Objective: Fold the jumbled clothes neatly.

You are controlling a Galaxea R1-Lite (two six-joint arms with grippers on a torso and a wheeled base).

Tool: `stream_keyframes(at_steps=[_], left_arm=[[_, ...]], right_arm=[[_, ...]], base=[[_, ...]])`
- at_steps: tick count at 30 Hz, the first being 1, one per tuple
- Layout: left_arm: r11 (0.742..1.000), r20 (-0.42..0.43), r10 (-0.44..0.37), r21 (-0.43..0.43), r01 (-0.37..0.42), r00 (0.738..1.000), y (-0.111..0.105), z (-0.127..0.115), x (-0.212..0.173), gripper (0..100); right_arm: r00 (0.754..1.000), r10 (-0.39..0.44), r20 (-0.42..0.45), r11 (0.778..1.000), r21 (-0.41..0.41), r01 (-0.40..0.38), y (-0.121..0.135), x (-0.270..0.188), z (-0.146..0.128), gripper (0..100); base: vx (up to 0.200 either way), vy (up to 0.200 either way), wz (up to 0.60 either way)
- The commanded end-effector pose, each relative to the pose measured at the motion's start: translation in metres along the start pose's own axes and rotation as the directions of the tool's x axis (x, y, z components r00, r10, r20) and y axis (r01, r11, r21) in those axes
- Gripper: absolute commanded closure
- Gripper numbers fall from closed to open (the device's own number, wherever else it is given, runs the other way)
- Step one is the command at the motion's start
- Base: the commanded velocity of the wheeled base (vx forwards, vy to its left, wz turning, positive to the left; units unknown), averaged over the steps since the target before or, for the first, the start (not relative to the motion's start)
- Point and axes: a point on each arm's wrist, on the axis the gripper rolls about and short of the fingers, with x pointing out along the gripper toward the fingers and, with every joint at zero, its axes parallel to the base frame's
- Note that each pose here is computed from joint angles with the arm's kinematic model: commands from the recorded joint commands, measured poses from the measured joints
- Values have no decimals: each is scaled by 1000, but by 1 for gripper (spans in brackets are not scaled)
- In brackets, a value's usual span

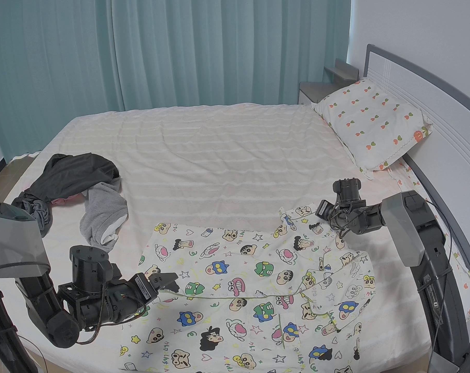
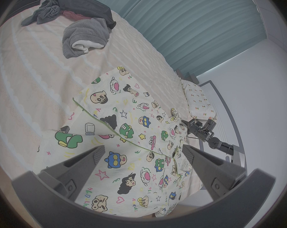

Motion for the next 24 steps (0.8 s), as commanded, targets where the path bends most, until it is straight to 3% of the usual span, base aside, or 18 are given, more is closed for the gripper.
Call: stream_keyframes(at_steps=[1,14,24], left_arm=[[1000,0,0,0,0,1000,0,0,0,0],[1000,0,0,0,0,1000,0,0,0,0],[1000,0,0,0,0,1000,0,0,0,0]], right_arm=[[1000,0,12,1000,5,0,-3,1,1,100],[992,-29,123,998,63,22,-6,3,9,100],[990,-40,137,997,75,30,-11,3,14,100]], base=[[0,0,0],[0,0,0],[0,0,0]])
